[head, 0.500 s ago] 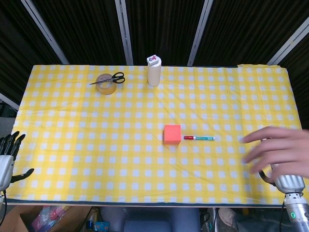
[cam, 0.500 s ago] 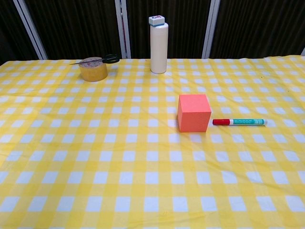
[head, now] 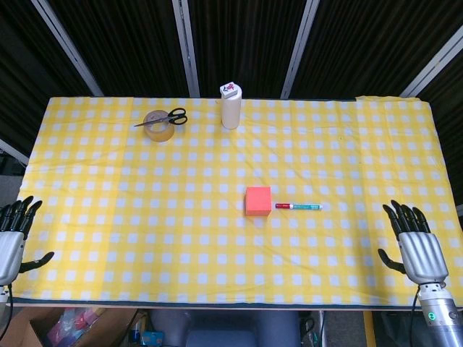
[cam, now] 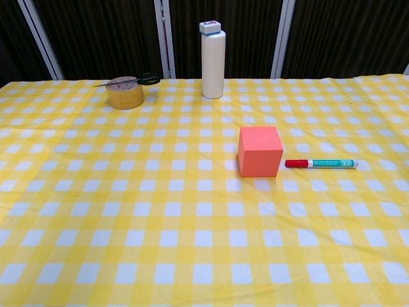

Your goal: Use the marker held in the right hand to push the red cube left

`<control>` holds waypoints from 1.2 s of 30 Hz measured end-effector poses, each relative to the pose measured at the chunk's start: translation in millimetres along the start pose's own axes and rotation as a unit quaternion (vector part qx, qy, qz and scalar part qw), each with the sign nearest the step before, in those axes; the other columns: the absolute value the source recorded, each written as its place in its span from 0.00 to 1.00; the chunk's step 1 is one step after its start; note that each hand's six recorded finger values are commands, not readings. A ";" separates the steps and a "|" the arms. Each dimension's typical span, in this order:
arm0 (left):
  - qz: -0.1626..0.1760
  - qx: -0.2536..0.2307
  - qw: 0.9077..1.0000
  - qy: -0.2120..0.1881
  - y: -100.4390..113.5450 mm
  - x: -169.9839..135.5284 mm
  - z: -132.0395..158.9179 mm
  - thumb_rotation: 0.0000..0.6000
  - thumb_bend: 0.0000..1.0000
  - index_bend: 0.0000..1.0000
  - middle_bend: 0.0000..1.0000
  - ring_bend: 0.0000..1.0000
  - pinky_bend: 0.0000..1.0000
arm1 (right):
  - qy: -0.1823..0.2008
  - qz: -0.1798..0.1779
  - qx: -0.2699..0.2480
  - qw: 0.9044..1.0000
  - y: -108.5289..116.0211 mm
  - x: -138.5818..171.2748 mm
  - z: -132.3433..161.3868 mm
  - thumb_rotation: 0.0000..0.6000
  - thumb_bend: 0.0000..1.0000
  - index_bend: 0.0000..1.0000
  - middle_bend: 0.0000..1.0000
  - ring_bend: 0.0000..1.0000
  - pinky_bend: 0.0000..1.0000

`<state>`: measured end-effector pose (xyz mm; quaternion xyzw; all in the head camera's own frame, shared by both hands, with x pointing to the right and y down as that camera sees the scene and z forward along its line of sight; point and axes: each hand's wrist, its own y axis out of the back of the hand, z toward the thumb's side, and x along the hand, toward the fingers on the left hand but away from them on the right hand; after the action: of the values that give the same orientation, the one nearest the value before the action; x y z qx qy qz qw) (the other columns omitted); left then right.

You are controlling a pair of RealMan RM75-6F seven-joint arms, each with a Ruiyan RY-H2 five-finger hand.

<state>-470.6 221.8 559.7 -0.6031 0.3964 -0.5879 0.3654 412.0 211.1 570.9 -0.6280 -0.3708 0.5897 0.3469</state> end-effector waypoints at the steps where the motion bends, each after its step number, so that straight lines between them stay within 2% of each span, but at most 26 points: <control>1: -0.003 0.000 1.000 0.000 -0.8 0.6 0.0 1.00 0.00 0.00 0.00 0.00 0.00 | 0.002 0.001 -0.001 1.000 0.2 -3.6 3.9 1.00 0.37 0.13 0.00 0.00 0.00; 4: -0.007 -0.002 1.000 -0.004 -1.4 2.2 1.2 1.00 0.00 0.00 0.00 0.00 0.00 | 0.006 0.006 -0.004 1.000 -0.9 -17.9 16.6 1.00 0.37 0.22 0.01 0.00 0.00; 7: -0.007 -0.005 1.000 -0.008 -0.6 2.0 2.6 1.00 0.00 0.00 0.00 0.00 0.00 | 0.006 0.016 -0.007 1.000 -5.1 -34.5 30.4 1.00 0.37 0.27 0.03 0.00 0.00; 17: -0.010 -0.009 1.000 -0.012 2.5 1.1 -0.6 1.00 0.00 0.00 0.00 0.00 0.00 | 0.007 0.051 -0.014 0.999 -40.3 -94.8 94.8 1.00 0.37 0.35 0.09 0.00 0.00; 21: -0.008 -0.004 1.000 -0.017 3.4 0.8 0.1 1.00 0.00 0.00 0.00 0.00 0.00 | 0.000 0.058 -0.016 0.998 -53.1 -115.5 112.0 1.00 0.37 0.35 0.09 0.00 0.00; 26: -0.010 -0.005 1.000 -0.019 2.7 0.3 0.1 1.00 0.00 0.00 0.00 0.00 0.00 | -0.015 0.067 -0.010 0.998 -68.3 -132.6 117.6 1.00 0.37 0.37 0.09 0.00 0.00; 36: -0.016 -0.012 1.000 -0.014 2.1 1.3 -1.4 1.00 0.00 0.00 0.00 0.00 0.00 | -0.046 0.089 -0.008 0.995 -92.3 -153.8 110.3 1.00 0.37 0.38 0.09 0.00 0.00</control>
<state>-472.2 219.8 558.5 -0.6216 0.3883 -0.5809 0.3540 292.2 121.0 718.8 -0.6334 -0.3333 0.6436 0.2710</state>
